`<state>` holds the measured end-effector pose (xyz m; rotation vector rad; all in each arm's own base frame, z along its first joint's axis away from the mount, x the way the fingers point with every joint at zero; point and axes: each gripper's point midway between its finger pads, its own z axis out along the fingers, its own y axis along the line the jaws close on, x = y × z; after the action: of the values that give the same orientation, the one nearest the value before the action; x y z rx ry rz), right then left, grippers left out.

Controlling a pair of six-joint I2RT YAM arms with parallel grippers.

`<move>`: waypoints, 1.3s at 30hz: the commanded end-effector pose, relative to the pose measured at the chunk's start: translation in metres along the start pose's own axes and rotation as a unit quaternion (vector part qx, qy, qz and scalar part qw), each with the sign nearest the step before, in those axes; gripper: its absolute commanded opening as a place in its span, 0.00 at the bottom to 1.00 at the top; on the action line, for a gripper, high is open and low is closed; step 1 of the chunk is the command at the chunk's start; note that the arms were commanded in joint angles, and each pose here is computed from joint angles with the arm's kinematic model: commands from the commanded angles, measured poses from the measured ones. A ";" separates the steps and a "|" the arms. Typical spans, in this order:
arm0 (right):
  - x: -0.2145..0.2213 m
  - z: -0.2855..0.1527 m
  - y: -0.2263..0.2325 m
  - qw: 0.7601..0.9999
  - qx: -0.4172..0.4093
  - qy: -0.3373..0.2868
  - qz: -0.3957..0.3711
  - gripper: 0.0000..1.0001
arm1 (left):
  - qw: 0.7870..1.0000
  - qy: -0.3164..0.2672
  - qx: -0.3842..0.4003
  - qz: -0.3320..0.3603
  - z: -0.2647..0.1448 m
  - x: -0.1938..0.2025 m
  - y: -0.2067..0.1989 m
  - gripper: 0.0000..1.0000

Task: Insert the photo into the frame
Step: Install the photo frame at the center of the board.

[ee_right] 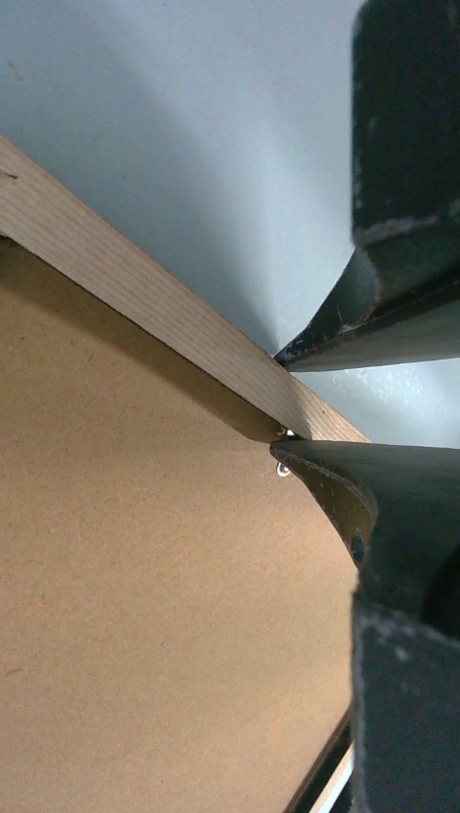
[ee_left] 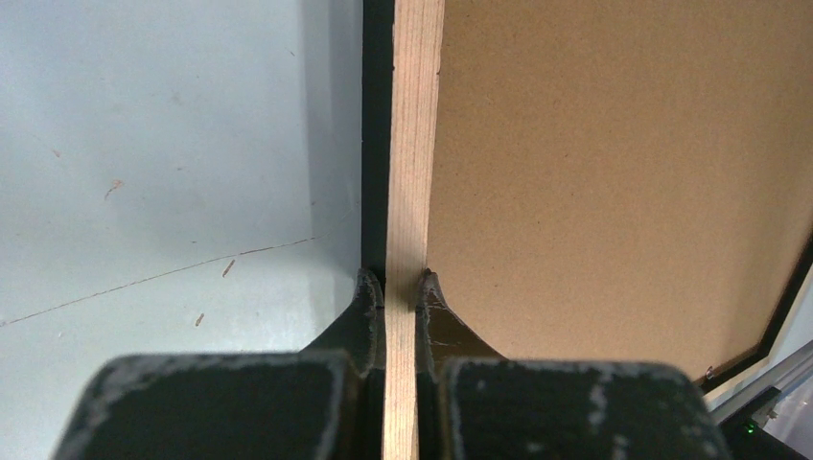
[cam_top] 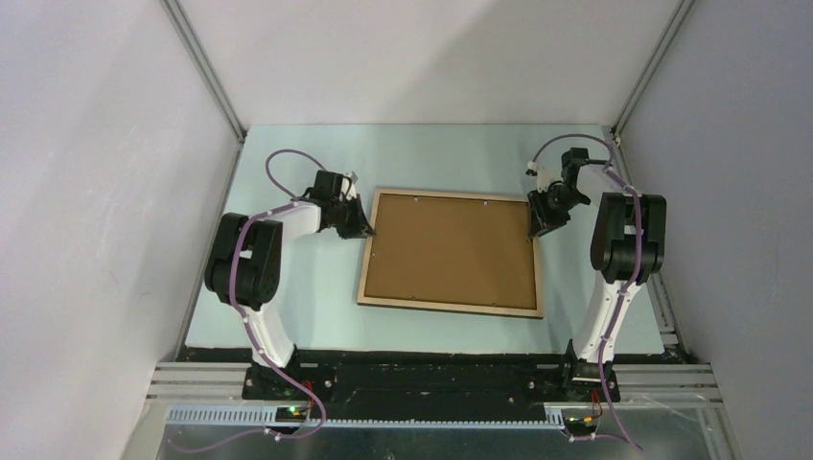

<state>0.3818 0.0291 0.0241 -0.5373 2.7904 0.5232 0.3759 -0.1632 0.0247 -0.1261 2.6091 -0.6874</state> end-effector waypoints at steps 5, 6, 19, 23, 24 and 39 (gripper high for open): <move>0.005 0.002 -0.003 0.997 0.029 0.030 -0.067 0.35 | 0.998 0.059 -0.019 -0.024 0.001 0.033 0.016 0.00; 0.005 0.004 -0.001 0.996 0.030 0.032 -0.072 0.35 | 0.998 0.059 -0.018 -0.023 0.001 0.033 0.016 0.00; 0.015 0.015 0.001 0.991 0.053 0.064 -0.109 0.40 | 0.998 0.059 -0.017 -0.021 0.002 0.033 0.015 0.00; 0.007 0.012 0.004 0.993 0.043 0.046 -0.096 0.42 | 0.998 0.058 -0.017 -0.020 0.001 0.032 0.015 0.00; 0.006 0.010 0.005 0.995 0.038 0.042 -0.084 0.43 | 0.998 0.057 -0.017 -0.021 0.001 0.032 0.015 0.00; -0.017 -0.006 0.007 0.997 -0.035 -0.035 0.057 0.53 | 0.998 0.056 -0.019 -0.025 0.000 0.032 0.016 0.00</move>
<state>0.3826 0.0295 0.0298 -0.4549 2.7846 0.5725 0.3760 -0.1629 0.0248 -0.1268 2.6089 -0.6879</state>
